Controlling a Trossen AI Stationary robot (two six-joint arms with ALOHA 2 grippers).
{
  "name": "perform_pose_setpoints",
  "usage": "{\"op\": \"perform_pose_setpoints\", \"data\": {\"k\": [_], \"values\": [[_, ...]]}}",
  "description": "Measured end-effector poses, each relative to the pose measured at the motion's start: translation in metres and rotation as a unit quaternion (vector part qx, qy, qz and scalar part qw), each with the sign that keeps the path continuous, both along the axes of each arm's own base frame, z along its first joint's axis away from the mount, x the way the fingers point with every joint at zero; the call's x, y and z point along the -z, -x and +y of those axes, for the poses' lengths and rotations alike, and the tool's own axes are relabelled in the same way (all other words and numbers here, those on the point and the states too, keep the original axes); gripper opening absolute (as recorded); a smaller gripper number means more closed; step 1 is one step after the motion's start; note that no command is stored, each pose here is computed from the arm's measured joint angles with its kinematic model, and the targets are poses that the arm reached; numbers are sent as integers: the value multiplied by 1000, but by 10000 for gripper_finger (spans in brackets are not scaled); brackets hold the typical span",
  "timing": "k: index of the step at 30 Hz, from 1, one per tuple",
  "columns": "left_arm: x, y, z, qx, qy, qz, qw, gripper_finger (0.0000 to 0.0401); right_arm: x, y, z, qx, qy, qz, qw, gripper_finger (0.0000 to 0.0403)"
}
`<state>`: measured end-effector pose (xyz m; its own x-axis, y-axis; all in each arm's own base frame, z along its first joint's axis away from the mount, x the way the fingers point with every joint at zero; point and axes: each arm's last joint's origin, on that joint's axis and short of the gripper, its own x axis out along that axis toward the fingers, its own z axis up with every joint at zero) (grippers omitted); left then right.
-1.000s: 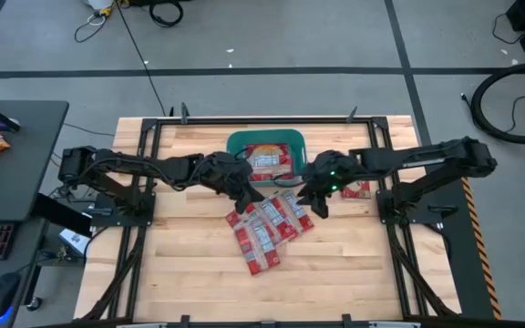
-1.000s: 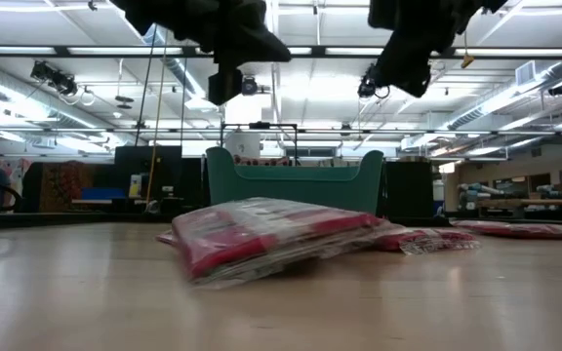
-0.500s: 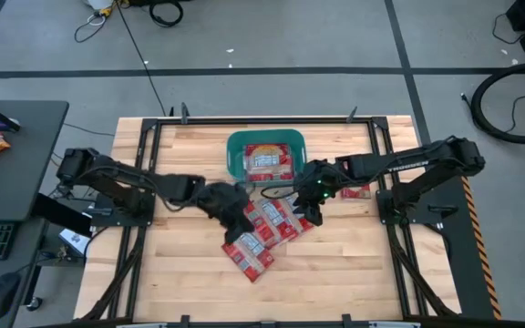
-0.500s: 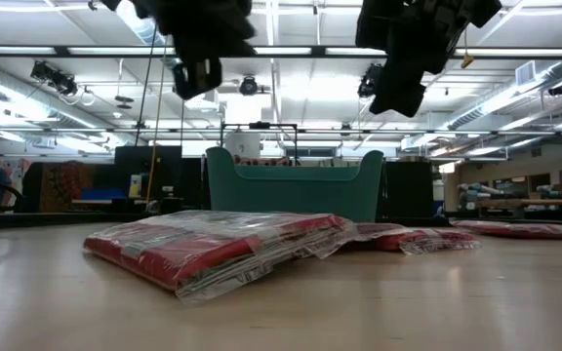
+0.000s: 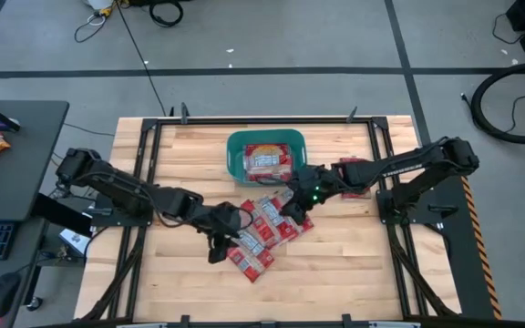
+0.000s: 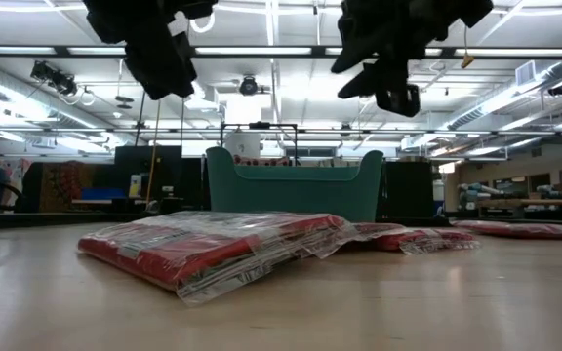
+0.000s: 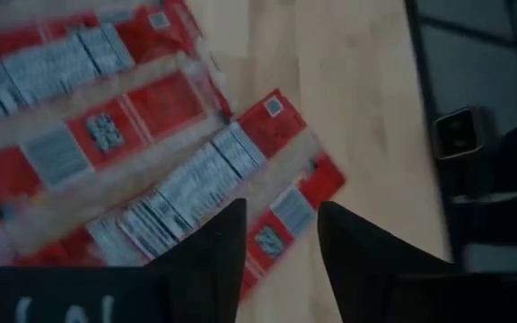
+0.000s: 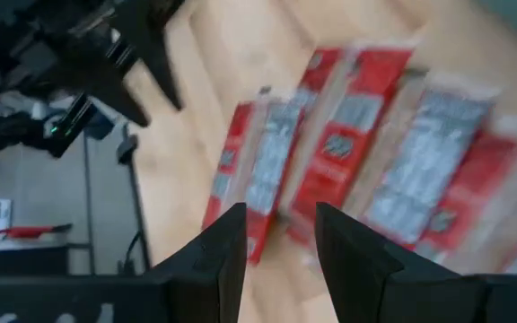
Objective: Sort popcorn bags into baskets
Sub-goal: Put the red popcorn bag into the blue bin
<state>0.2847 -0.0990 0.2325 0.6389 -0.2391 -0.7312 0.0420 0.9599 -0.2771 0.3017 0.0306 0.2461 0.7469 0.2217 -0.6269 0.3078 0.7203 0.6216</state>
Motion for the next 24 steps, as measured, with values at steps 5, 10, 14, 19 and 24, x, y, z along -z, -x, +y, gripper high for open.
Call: {"op": "perform_pose_setpoints", "data": {"k": [5,10,14,19,24], "values": [[8,-1,-14,43,-75,-21,996,149,3,2,21,19,-33,19,999,137],[25,-1,-22,93,-140,1,986,149,1,7,46,42,-53,18,998,137],[44,-6,-25,121,-172,24,977,149,-5,12,66,38,-78,14,996,137],[69,-12,-28,129,-193,57,971,149,-20,17,86,27,-85,10,996,137],[90,-16,-29,135,-207,88,965,149,-38,17,98,50,-65,-28,996,137]]}}
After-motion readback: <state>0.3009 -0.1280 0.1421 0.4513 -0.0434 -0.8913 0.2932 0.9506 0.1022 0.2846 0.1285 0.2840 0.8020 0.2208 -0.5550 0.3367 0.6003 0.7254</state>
